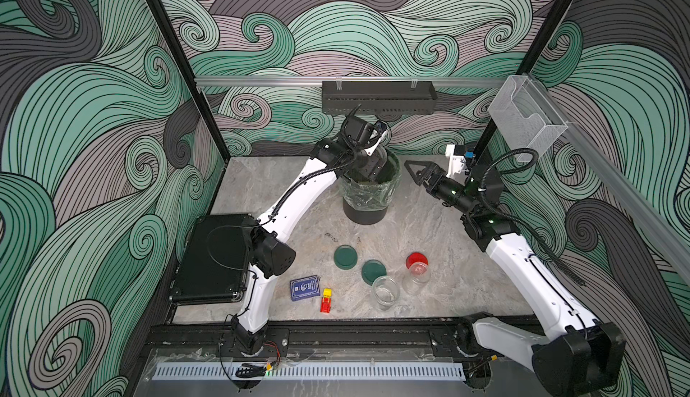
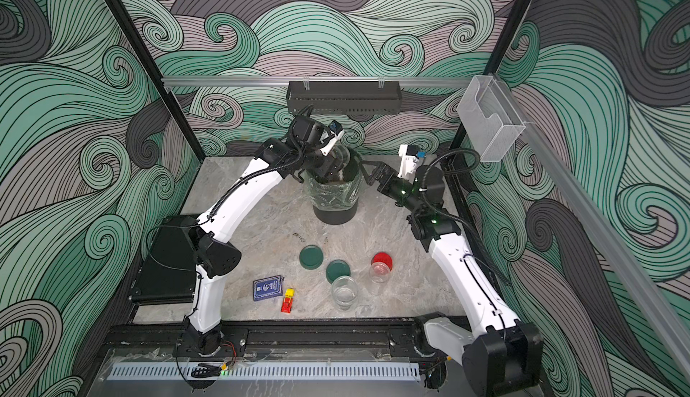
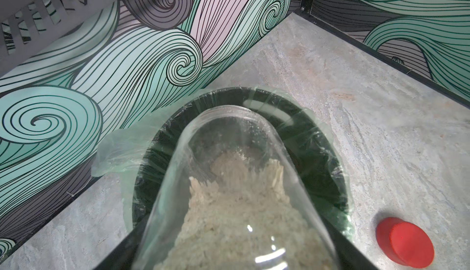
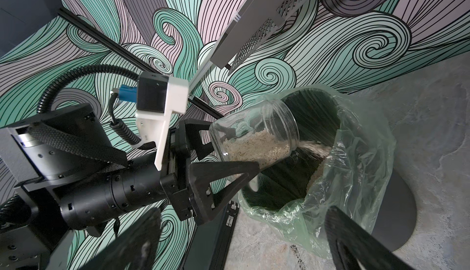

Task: Empty expired oatmeal from jars
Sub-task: Pour the expired oatmeal into the trash bin.

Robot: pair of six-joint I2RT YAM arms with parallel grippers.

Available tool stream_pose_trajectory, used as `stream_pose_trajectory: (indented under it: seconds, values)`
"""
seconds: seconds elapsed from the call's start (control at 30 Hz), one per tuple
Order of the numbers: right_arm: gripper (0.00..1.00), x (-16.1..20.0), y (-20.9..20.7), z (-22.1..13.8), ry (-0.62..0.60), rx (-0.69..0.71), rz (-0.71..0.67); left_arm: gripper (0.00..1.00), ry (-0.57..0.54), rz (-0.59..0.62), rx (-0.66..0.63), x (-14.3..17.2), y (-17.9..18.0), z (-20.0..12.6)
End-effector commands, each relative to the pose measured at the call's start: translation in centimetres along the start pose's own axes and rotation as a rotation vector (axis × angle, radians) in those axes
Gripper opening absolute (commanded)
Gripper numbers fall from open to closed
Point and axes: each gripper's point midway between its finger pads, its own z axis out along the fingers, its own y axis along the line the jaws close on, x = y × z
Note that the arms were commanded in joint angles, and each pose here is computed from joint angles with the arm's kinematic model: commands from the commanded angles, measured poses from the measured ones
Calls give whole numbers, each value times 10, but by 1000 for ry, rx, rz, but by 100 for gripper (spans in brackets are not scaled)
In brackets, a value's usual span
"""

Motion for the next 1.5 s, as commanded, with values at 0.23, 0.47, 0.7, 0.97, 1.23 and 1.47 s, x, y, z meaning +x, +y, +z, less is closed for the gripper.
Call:
stream_pose_trajectory:
  seconds: [0.23, 0.47, 0.7, 0.97, 1.23, 1.47]
  values:
    - [99, -4, 3, 0, -10, -27, -6, 0, -29, -78, 0, -15, 11, -19]
    - [99, -4, 3, 0, -9, -30, -4, 0, 16, -135, -26, -5, 17, -20]
    - [99, -4, 3, 2, -7, -30, 3, 0, 51, -223, -47, 4, 26, -25]
    - [99, -4, 4, 2, -7, -35, 7, 0, 35, -302, -10, 0, 23, -42]
    - [99, -4, 5, 2, -5, -39, 9, 0, -22, -384, 48, -13, 17, -65]
    - [99, -5, 5, 2, -6, -41, 3, 0, -29, -453, 55, -14, 17, -73]
